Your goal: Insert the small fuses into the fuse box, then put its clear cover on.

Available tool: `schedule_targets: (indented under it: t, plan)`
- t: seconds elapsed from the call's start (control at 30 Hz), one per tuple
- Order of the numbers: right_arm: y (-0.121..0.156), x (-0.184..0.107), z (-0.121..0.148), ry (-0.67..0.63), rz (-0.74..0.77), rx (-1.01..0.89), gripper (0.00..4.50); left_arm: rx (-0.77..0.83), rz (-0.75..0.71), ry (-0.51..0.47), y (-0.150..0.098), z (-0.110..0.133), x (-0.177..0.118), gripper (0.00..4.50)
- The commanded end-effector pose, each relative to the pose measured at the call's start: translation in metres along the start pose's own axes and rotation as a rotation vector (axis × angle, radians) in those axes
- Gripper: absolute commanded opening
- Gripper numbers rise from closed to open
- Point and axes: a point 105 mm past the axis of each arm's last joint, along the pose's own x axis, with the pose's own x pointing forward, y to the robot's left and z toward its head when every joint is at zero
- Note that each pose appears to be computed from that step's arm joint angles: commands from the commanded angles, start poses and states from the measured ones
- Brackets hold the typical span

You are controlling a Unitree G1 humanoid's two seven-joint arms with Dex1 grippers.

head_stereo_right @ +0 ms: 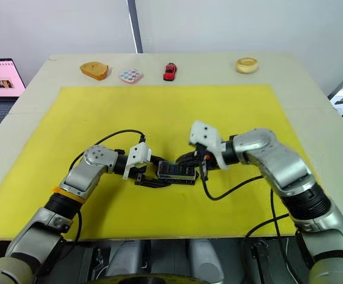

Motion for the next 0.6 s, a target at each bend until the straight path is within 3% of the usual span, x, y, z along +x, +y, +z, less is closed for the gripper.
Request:
schedule_targets:
  t: [0.03,0.1,0.3,0.6]
  plan:
    - [-0.001,-0.03,0.019,-0.016,-0.054,-0.059,0.61,-0.103,-0.024,0.078,-0.011,-0.015,-0.009,3.8]
    - [0.0,-0.038,0.017,0.008,-0.071,-0.063,1.46,-0.125,-0.024,0.104,-0.015,-0.014,-0.014,4.5]
    - [0.001,-0.076,0.004,0.133,-0.15,-0.087,4.46,-0.182,0.186,0.087,-0.02,0.008,-0.062,4.5]
    - [0.015,-0.106,-0.014,0.252,-0.167,-0.074,4.46,-0.203,0.453,0.098,-0.037,0.05,-0.134,4.5]
